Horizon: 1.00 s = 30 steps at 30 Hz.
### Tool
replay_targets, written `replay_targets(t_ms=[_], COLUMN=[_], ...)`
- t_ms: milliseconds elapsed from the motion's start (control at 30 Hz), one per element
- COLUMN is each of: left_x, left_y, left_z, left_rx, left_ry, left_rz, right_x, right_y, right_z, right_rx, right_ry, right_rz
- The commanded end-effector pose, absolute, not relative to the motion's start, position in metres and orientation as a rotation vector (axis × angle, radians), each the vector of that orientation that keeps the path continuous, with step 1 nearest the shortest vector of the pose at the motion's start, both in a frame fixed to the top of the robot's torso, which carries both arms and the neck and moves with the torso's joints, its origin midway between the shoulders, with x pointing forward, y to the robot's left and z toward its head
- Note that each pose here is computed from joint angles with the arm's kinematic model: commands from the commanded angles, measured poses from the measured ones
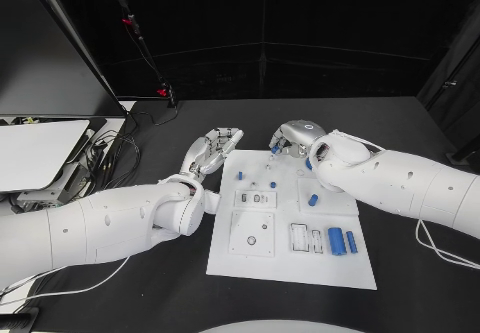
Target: Assemble the parts on the task board
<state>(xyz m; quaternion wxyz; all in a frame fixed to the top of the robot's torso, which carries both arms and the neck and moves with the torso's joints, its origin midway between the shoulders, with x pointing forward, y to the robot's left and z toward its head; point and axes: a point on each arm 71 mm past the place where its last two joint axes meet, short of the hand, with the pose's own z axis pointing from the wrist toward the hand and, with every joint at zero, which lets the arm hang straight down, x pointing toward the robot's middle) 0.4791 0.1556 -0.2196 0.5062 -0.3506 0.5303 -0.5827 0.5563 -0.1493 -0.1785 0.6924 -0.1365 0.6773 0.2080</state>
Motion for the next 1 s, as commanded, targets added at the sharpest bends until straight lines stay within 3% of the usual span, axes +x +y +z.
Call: replay_targets(t_ms=[33, 1000], left_x=[0.472, 0.470], left_y=[0.153, 0.151], left_z=[-0.200, -0.202], left_rx=[-0.645, -0.652], left_ry=[1.051, 1.059], left_rz=[-1.555, -1.559], right_x=[0.560, 0.566], right_y=[-0.149, -0.138], right_z=[-0.178, -0.188], right_rx=[-0.304, -0.309], right_ry=[1.513, 1.594], right_rz=[0.467, 0.420])
